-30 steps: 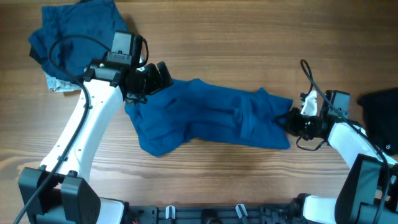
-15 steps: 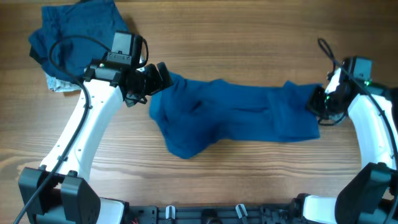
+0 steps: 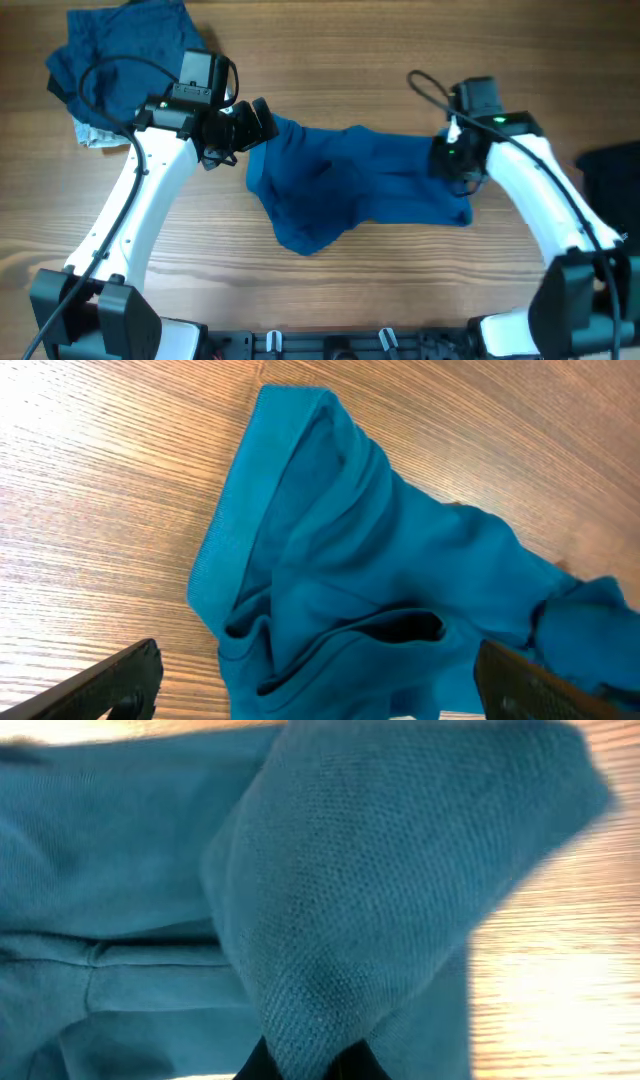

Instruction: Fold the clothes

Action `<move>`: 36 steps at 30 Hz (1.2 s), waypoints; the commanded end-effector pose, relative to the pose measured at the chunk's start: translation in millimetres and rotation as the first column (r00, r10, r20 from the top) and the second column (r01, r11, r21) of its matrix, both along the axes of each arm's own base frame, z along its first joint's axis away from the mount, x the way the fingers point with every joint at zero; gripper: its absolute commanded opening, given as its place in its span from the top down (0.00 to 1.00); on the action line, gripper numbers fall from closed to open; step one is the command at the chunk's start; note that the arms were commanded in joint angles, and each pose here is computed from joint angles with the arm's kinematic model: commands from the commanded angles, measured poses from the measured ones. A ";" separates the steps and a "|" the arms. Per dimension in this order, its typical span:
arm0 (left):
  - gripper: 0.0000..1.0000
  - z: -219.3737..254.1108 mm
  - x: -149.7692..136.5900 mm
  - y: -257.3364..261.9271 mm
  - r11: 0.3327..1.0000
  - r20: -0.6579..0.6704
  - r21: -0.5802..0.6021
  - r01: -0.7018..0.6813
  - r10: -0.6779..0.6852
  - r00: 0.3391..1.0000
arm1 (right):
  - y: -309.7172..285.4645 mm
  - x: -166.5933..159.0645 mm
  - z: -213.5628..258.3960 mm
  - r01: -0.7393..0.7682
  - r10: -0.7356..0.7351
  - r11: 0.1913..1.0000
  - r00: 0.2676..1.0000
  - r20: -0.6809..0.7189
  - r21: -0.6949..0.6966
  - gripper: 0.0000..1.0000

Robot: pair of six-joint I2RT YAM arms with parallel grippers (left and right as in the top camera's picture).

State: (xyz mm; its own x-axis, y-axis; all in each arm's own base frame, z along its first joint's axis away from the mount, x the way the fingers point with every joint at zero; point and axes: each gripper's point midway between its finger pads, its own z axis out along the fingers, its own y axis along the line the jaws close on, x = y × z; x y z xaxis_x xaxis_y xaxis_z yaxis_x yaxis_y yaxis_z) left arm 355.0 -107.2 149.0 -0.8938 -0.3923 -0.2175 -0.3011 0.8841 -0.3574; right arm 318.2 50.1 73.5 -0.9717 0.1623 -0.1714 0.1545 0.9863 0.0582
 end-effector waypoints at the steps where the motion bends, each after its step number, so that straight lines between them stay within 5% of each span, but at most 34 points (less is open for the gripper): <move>1: 0.00 -0.1 1.3 0.1 1.000 0.007 0.012 0.018 -0.018 1.000 | 21.3 5.2 -15.3 0.019 -0.019 1.000 0.999 -0.026 0.007 0.96; 6: 0.00 -0.4 0.8 0.2 1.000 0.004 0.013 0.018 -0.018 1.000 | 55.1 17.0 -17.1 -0.039 0.037 0.994 0.999 0.020 0.104 0.91; 8: 0.00 -0.5 0.5 0.3 1.000 0.004 0.014 0.021 -0.021 1.000 | 59.4 18.8 -16.2 -0.048 0.045 0.991 0.999 0.027 0.127 0.78; 10: 0.00 -0.3 0.8 0.2 1.000 0.005 0.014 0.021 -0.021 1.000 | 67.3 20.3 -14.3 -0.080 0.075 0.983 0.996 0.038 0.165 0.47; 13: 0.00 -0.4 0.8 0.2 1.000 0.005 0.014 0.021 -0.021 1.000 | 77.1 21.3 -11.6 -0.113 0.105 0.970 0.993 0.050 0.214 0.20; 16: 0.00 -0.9 -0.4 0.5 1.000 0.000 0.015 0.021 -0.021 1.000 | 74.2 26.1 -5.1 -0.102 0.090 0.971 0.994 0.066 0.215 0.14; 23: 0.00 -1.4 -1.8 0.8 1.000 -0.006 0.016 0.021 -0.021 1.000 | 30.3 66.5 65.1 -0.040 -0.014 0.980 0.964 0.265 0.197 0.21; 24: 0.00 -1.4 -1.7 0.8 1.000 -0.006 0.016 0.020 -0.020 1.000 | 18.8 68.2 65.1 -0.010 -0.043 0.980 0.964 0.264 0.197 0.28; 26: 0.00 -1.3 -1.4 0.7 1.000 -0.005 0.016 0.020 -0.020 1.000 | 4.8 69.2 59.9 0.027 -0.084 0.973 0.967 0.242 0.230 0.59; 30: 0.00 -1.3 -1.5 0.7 1.000 -0.005 0.016 0.020 -0.020 1.000 | -1.4 62.9 36.3 0.047 -0.092 0.969 0.980 0.177 0.242 0.96; 36: 0.00 -1.0 -0.8 0.5 1.000 -0.002 0.015 0.020 -0.020 1.000 | 14.4 47.3 -2.4 0.055 -0.078 0.946 0.995 0.059 0.320 0.96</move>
